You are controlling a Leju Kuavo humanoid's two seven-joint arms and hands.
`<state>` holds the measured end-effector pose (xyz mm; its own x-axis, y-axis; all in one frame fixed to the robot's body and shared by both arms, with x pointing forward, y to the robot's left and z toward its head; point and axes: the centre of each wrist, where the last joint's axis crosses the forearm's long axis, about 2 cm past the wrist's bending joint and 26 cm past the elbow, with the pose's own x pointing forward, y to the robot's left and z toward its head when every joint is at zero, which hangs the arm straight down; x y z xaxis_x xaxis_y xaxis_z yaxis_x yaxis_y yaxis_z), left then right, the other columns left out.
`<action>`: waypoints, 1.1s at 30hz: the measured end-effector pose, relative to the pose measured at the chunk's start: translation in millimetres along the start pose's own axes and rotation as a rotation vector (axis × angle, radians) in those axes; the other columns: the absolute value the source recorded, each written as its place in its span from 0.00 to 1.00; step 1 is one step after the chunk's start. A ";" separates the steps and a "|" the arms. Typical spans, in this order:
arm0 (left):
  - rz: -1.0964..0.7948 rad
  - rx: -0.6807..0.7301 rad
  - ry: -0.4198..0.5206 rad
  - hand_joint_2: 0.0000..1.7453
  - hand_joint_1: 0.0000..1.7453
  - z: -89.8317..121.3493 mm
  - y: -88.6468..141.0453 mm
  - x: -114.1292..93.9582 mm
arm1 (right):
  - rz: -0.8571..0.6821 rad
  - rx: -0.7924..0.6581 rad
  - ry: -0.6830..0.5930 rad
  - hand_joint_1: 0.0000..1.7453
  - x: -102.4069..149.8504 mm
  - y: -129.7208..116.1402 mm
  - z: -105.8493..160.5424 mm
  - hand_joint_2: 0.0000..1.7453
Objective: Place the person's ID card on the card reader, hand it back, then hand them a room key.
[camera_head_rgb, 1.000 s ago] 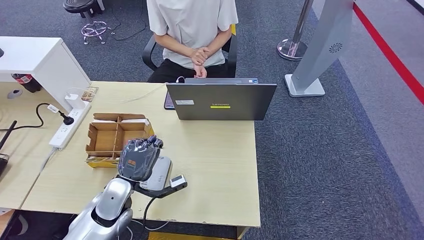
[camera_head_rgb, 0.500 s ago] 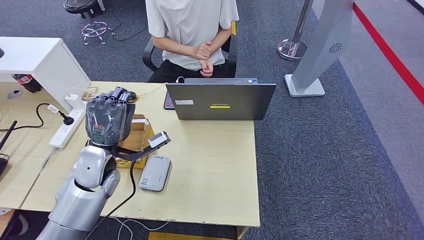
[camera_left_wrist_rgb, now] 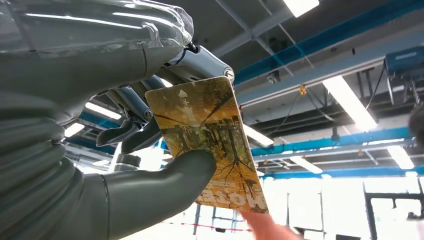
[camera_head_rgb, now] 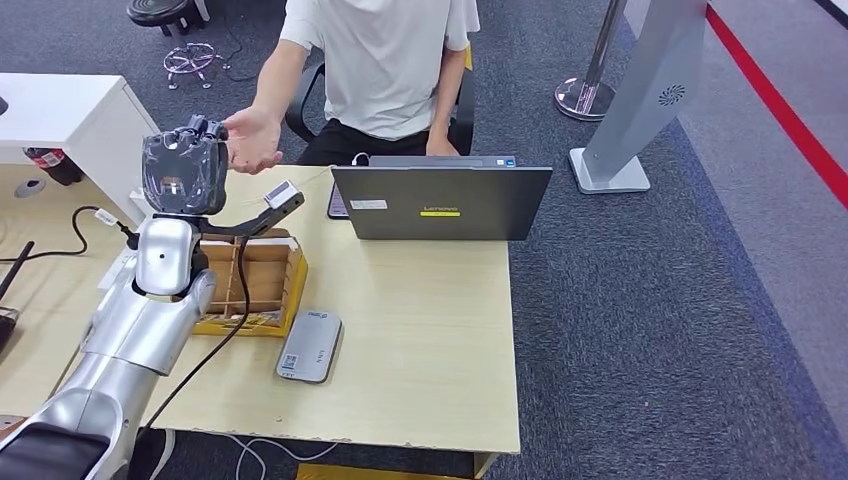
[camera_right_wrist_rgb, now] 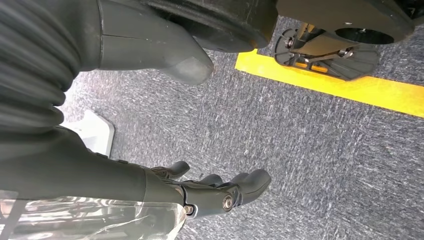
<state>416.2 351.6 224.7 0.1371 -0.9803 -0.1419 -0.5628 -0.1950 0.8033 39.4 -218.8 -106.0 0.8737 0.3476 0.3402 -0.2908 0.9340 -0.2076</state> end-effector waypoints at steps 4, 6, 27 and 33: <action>-0.012 -0.040 0.004 1.00 1.00 4.9 -9.2 -3.0 | 0.000 0.000 0.003 0.00 0.2 -0.1 -0.1 1.00; -0.015 -0.053 0.004 1.00 1.00 6.8 -11.9 -3.7 | 0.000 0.000 0.003 0.00 0.2 -0.1 -0.1 1.00; 0.018 -0.085 -0.054 1.00 0.00 21.0 -15.8 10.7 | -0.002 -0.004 0.003 0.00 0.3 -0.2 -0.1 1.00; 0.108 -0.029 -0.143 1.00 0.00 57.8 -0.2 36.7 | -0.030 -0.019 0.011 0.00 -0.8 -0.3 0.1 1.00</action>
<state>374.2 314.0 185.9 -0.0416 -0.9902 -0.1331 -0.5443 -0.0893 0.8341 38.8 -219.4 -106.0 0.8862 0.3184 0.3365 -0.2570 0.9423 -0.2146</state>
